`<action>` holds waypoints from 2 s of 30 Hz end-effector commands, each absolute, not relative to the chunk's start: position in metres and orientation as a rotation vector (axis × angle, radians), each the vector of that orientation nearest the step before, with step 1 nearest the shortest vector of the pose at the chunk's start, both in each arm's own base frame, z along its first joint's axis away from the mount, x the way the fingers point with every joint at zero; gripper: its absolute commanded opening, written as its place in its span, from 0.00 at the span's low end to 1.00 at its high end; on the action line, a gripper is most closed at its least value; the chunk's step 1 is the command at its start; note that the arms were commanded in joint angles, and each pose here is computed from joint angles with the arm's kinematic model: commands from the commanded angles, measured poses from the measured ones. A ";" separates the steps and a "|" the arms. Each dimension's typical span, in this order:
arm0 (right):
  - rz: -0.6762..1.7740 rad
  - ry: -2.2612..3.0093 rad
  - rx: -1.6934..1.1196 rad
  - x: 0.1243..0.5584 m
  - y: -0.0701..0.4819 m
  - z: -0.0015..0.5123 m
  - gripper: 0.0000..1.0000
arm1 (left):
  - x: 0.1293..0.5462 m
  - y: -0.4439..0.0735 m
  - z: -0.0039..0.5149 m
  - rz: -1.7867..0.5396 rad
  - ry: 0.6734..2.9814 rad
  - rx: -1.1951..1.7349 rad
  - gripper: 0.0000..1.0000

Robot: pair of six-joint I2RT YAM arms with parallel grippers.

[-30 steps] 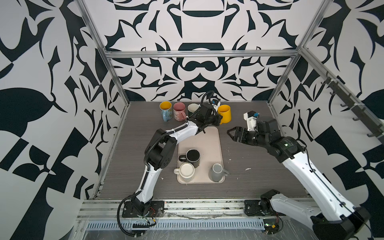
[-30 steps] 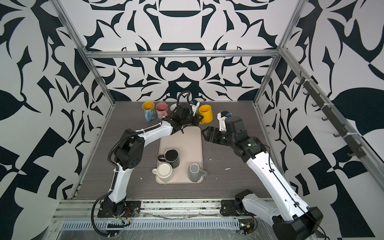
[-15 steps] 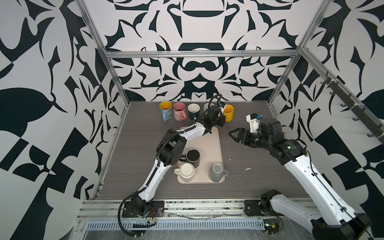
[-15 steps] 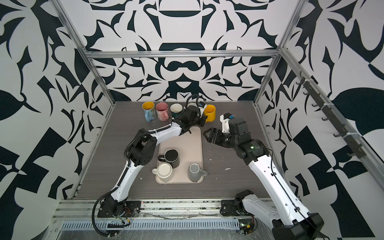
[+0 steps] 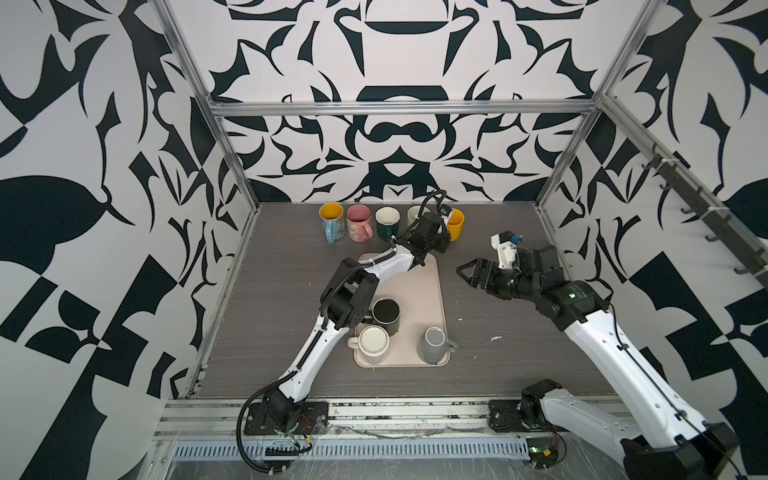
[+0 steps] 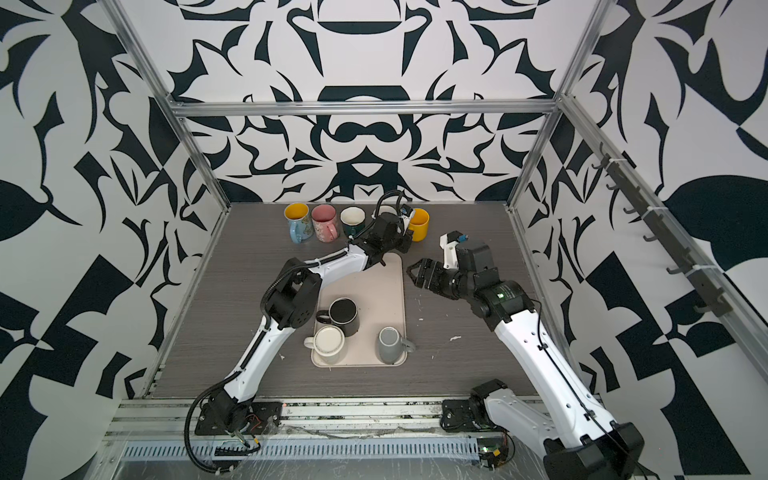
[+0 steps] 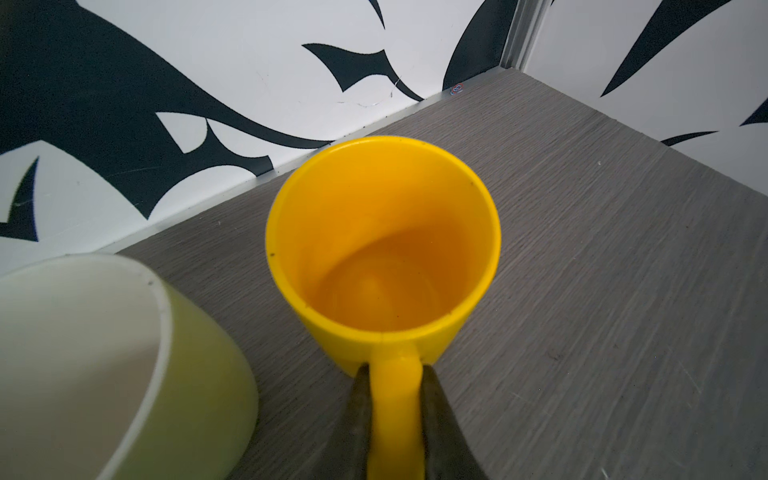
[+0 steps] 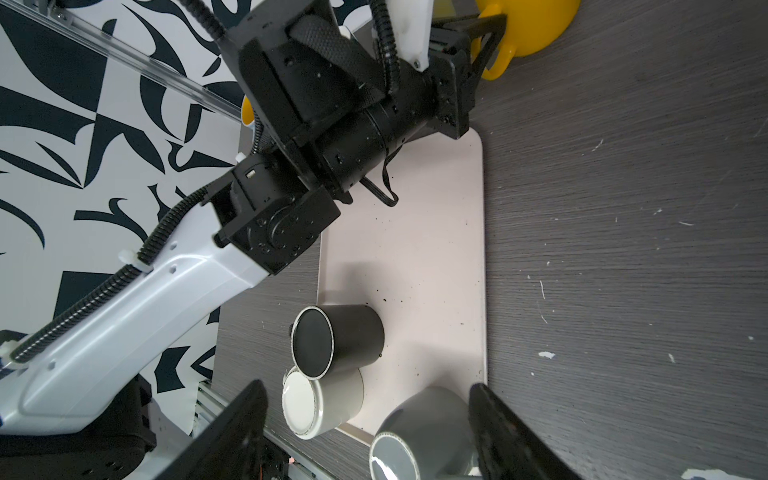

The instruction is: Turn the mug right side up

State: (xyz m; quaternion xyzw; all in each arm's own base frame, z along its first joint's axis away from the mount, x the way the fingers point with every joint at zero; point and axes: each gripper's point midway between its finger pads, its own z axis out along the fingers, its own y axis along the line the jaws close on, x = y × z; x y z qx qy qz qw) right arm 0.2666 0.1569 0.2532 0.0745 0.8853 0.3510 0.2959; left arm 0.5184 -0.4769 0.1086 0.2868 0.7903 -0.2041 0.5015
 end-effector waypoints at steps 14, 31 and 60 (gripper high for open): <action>0.961 2.332 0.233 0.270 0.157 0.249 0.80 | 0.542 -0.474 0.126 -0.417 1.836 0.600 0.00; 0.962 2.333 0.261 0.269 0.154 0.248 0.80 | 0.530 -0.462 0.130 -0.417 1.860 0.594 0.48; 1.176 2.390 0.275 0.276 0.199 0.229 0.42 | 0.374 -0.266 0.275 -0.299 2.075 0.242 0.53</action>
